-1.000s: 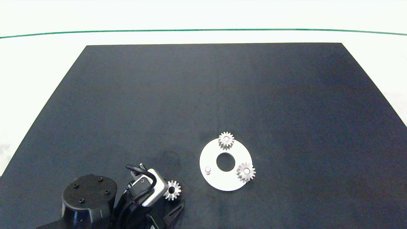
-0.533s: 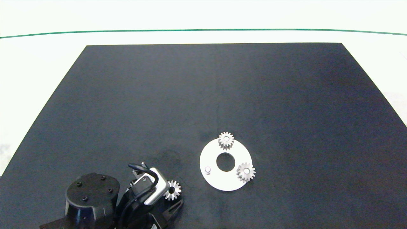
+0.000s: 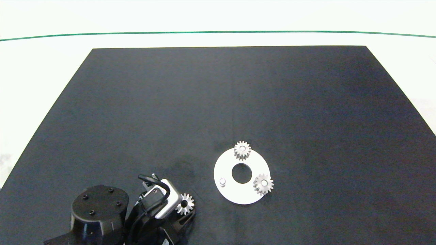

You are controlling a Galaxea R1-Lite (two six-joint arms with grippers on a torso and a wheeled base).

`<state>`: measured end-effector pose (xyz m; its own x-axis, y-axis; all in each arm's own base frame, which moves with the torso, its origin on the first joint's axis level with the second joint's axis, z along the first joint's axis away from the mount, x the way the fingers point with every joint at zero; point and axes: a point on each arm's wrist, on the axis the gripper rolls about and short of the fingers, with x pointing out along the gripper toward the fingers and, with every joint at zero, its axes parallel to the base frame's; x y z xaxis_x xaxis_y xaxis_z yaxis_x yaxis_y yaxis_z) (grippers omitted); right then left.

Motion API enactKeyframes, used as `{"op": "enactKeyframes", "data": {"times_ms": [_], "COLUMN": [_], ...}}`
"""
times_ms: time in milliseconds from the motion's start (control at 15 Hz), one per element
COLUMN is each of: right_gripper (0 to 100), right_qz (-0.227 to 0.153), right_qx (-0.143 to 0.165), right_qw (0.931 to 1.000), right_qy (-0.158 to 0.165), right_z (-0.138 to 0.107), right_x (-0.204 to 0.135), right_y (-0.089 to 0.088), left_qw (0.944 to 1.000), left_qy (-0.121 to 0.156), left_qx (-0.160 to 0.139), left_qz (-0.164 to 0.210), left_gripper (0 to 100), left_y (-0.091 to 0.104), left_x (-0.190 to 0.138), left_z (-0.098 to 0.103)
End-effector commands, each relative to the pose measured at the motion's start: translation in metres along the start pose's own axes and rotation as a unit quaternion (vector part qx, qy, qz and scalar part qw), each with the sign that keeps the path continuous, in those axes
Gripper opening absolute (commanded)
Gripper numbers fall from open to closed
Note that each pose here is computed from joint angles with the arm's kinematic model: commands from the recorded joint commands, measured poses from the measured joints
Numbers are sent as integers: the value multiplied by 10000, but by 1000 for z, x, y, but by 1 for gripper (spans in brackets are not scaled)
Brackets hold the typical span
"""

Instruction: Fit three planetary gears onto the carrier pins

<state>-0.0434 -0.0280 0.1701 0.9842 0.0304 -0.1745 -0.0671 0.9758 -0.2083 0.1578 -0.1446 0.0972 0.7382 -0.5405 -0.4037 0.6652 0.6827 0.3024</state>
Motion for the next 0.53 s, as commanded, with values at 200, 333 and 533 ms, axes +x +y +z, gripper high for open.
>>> {"op": "enactKeyframes", "data": {"times_ms": [200,333,533], "right_gripper": [100,100,100], "right_qz": [-8,-8,-9], "right_qx": [-15,-15,-28], "right_qw": [10000,10000,10000], "right_qy": [8,8,1], "right_z": [0,0,1], "right_x": [0,0,0], "right_y": [0,0,0], "left_qw": [10000,10000,10000], "left_qy": [2,-28,11], "left_qx": [14,11,12], "left_qz": [-2,7,2], "left_gripper": [31,27,21], "left_y": [0,0,0], "left_x": [-1,-1,-1], "left_z": [-1,0,-1]}}
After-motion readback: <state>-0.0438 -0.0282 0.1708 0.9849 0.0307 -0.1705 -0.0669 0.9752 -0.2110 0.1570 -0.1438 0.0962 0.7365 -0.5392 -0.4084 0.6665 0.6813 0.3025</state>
